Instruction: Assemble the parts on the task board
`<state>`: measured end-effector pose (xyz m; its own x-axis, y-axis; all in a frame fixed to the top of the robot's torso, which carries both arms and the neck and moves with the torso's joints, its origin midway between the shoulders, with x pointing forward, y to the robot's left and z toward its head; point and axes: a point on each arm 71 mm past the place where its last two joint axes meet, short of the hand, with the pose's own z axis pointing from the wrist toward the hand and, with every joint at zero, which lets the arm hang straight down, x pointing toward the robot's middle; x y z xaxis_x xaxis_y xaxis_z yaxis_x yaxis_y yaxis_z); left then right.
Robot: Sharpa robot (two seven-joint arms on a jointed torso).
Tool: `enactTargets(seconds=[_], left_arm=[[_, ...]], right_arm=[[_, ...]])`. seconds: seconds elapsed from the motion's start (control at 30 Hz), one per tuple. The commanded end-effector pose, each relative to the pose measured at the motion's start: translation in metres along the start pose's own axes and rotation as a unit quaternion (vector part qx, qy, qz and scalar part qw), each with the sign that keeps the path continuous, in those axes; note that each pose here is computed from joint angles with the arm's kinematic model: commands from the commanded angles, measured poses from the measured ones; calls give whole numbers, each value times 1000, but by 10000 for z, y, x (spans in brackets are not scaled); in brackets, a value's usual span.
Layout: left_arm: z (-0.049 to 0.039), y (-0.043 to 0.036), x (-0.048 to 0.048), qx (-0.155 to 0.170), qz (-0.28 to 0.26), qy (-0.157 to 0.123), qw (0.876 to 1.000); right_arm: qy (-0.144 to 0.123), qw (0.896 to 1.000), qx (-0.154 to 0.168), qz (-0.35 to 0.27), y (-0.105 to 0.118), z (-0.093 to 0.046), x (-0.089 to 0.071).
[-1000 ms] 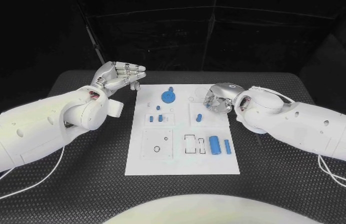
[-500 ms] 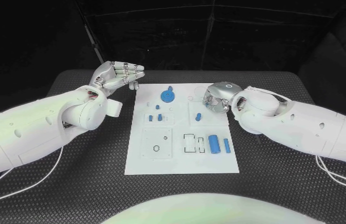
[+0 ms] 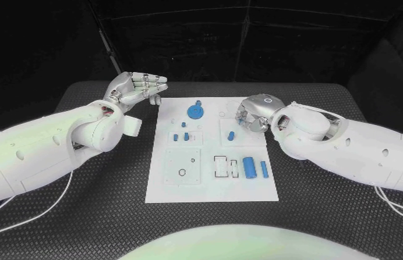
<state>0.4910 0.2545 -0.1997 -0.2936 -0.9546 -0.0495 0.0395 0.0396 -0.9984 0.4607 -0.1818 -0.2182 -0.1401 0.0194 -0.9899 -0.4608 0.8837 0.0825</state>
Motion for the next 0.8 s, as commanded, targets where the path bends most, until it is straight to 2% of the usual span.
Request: enactTargets(seconds=[0.03,0.23,0.5,0.7,0.8], left_arm=[[1,-14,1,5,-7,0,1000],[-2,-14,1,5,-8,0,1000],[7,-14,30,5,-11,4,1000],[23,-12,67,6,-13,8,1000],[30,-10,81,6,-14,9,1000]], right_arm=[[-28,1000,-5,-2,39,-28,-68],[-39,999,-24,6,168,-92,-129],[-58,994,-83,38,588,-163,-241],[-56,989,-122,61,900,-122,-270],[-54,987,-133,67,988,-91,-268]])
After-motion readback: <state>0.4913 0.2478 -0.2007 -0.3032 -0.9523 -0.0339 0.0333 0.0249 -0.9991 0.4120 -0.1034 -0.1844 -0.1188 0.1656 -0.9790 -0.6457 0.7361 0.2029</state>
